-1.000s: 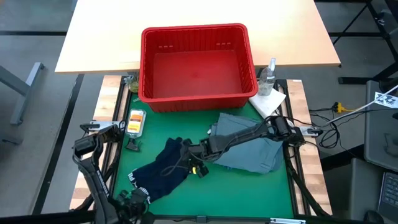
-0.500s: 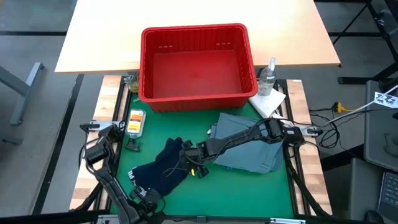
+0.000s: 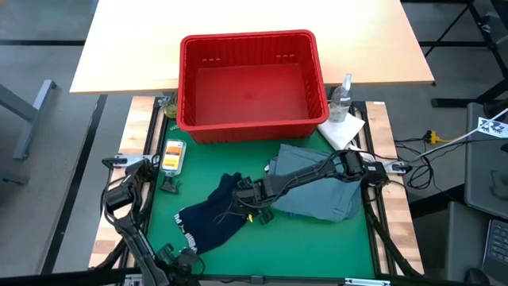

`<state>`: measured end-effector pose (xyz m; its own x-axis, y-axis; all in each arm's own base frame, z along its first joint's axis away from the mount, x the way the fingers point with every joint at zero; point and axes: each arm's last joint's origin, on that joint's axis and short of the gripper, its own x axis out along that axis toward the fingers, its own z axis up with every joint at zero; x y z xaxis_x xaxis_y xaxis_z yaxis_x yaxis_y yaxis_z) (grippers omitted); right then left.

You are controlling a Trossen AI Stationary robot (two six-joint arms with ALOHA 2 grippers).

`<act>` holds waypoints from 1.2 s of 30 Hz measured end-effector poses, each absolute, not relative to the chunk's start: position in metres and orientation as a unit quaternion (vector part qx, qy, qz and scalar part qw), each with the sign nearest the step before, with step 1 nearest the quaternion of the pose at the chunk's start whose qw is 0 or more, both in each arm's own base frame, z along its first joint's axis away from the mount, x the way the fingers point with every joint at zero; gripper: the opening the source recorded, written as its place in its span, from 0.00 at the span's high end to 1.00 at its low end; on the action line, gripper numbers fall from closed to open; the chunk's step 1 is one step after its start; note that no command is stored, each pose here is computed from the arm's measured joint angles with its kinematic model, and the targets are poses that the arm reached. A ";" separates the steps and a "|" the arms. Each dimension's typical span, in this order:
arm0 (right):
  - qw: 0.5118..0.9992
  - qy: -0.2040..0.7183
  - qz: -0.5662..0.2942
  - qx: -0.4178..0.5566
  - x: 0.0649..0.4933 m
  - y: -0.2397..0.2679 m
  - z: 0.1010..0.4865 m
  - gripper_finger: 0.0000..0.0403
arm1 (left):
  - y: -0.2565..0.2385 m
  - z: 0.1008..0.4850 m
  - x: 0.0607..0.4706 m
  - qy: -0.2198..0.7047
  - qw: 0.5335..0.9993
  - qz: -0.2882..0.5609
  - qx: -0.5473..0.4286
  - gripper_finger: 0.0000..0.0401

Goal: Fold Laundry from Bin
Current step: Fold the dark blue underwear shorts

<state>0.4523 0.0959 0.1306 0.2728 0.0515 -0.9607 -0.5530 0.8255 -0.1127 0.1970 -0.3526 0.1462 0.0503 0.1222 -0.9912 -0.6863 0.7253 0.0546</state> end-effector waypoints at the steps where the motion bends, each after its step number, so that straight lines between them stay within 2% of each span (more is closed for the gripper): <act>1: 0.764 0.573 0.205 -0.213 0.451 0.096 0.130 0.58 | -0.353 0.146 0.196 0.628 0.684 0.293 -0.227 0.99; 6: 0.760 0.584 0.230 -0.170 0.447 0.102 0.129 0.58 | -0.359 0.155 0.197 0.634 0.685 0.273 -0.232 0.99; 9: 0.760 0.583 0.239 -0.161 0.447 0.105 0.129 0.58 | -0.364 0.169 0.203 0.605 0.720 0.249 -0.234 1.00; 14: 0.760 0.581 0.246 -0.154 0.447 0.105 0.129 0.58 | -0.364 0.188 0.213 0.503 0.795 0.253 -0.226 1.00; 18: 0.760 0.579 0.258 -0.145 0.447 0.106 0.129 0.58 | -0.359 0.188 0.217 0.459 0.818 0.271 -0.216 1.00; 25: 0.761 0.578 0.258 -0.144 0.447 0.106 0.129 0.58 | -0.335 0.159 0.225 0.456 0.812 0.314 -0.186 1.00; 32: 0.760 0.579 0.258 -0.143 0.446 0.106 0.129 0.58 | -0.323 0.135 0.217 0.527 0.760 0.331 -0.187 1.00; 36: 0.760 0.580 0.258 -0.143 0.446 0.106 0.129 0.58 | -0.332 0.136 0.209 0.546 0.752 0.314 -0.192 1.00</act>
